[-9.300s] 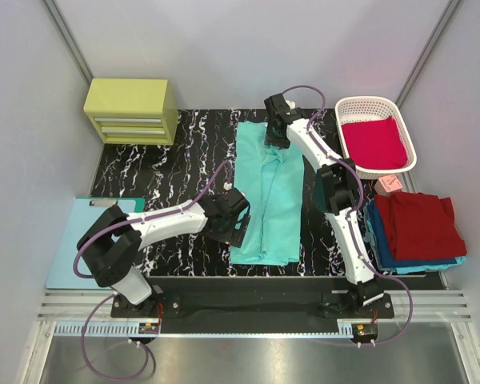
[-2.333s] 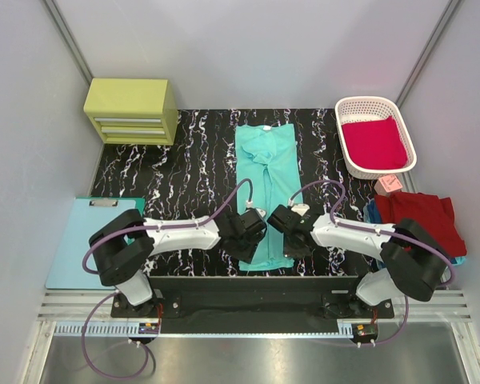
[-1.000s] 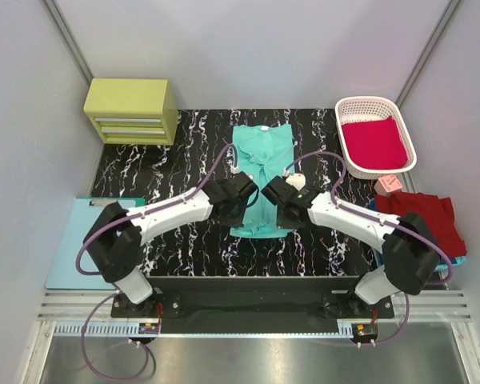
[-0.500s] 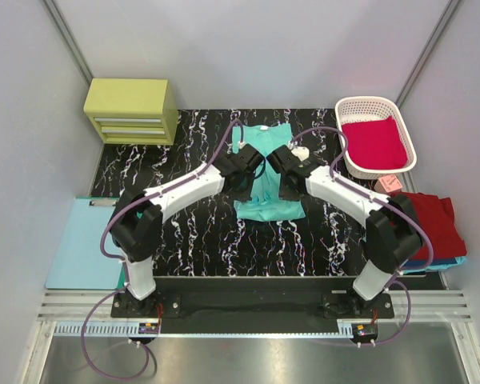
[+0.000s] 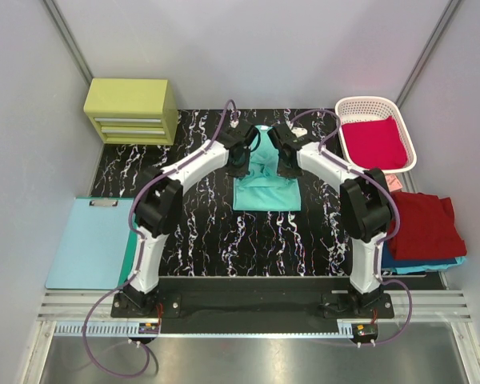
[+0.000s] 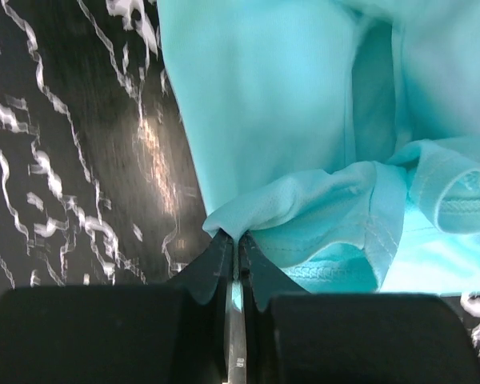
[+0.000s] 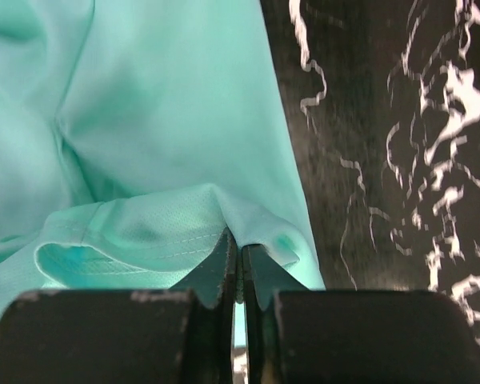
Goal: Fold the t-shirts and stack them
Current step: Fold the folded rectangular tshirt in 1/3 of the way
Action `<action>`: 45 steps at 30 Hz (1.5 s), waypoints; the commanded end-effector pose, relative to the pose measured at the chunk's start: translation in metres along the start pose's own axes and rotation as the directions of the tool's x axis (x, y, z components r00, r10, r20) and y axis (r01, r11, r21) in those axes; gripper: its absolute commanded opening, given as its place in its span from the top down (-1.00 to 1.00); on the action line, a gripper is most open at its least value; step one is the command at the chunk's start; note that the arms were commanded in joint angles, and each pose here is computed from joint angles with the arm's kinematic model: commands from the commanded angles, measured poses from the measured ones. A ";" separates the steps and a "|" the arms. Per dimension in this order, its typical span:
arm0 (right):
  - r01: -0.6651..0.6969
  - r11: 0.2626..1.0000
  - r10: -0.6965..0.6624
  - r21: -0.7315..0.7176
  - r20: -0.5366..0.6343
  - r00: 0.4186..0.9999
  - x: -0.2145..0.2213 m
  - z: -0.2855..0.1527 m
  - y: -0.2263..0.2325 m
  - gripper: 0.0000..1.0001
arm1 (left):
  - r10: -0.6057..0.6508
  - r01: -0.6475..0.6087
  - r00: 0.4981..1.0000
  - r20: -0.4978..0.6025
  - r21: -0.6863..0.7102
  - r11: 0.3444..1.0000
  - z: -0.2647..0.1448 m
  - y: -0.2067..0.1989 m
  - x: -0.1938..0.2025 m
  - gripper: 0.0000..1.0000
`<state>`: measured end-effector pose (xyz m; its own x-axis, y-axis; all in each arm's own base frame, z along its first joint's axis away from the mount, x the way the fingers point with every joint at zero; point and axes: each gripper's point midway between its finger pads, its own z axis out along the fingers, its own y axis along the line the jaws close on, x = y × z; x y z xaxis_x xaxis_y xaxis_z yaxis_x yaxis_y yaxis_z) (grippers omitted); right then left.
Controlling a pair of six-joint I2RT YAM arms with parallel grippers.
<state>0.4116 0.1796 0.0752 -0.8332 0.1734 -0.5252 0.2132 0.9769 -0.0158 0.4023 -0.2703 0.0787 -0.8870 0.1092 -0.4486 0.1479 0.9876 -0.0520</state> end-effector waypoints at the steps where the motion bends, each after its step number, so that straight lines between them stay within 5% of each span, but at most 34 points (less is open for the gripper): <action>1: -0.016 1.000 0.016 0.002 0.028 0.999 -0.027 0.021 0.005 1.00 | -0.016 0.015 0.999 0.045 0.033 0.999 0.005 -0.005 -0.033 0.85; 20: 0.029 1.000 -0.029 0.003 0.014 0.999 -0.031 0.060 0.022 1.00 | -0.037 0.035 0.999 0.024 0.075 0.997 0.048 0.000 -0.054 0.71; 23: 0.004 1.000 -0.004 0.006 0.068 0.998 -0.042 0.041 0.014 0.47 | -0.067 0.063 0.993 0.098 0.043 0.997 0.021 0.007 -0.067 0.22; 24: -0.013 1.000 0.014 -0.012 0.111 0.994 -0.052 0.028 0.013 -0.09 | -0.067 0.066 0.993 0.095 0.023 0.998 0.021 0.013 -0.057 0.04; 25: -0.018 1.000 0.020 -0.016 0.128 0.992 -0.056 0.022 0.012 -0.32 | -0.075 0.071 0.989 0.128 0.029 0.997 0.012 0.015 -0.062 -0.23; 27: -0.025 0.999 0.029 -0.029 0.161 0.987 -0.066 0.007 0.010 -0.76 | -0.097 0.088 0.973 0.211 0.050 0.995 -0.009 0.016 -0.075 -0.47; 31: -0.019 0.999 0.026 -0.043 0.183 0.983 -0.067 -0.012 0.008 -0.97 | -0.115 0.096 0.966 0.231 0.094 0.991 -0.028 0.010 -0.078 -0.61; 38: 0.036 0.999 -0.033 -0.033 0.092 0.995 -0.004 -0.016 0.003 -0.87 | -0.082 0.067 0.982 0.168 0.091 0.994 -0.030 0.003 -0.023 -0.60; 45: 0.051 0.996 -0.050 -0.071 0.010 0.999 0.039 -0.003 0.017 0.16 | -0.049 0.034 0.995 0.090 0.158 0.987 -0.016 -0.022 0.032 -0.40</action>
<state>0.3787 0.1890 0.0549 -0.8503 0.0922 -0.5182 0.1281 0.9912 -0.0338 0.3728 -0.2678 0.0794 -0.8578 0.0647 -0.5098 0.1586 0.9770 -0.1428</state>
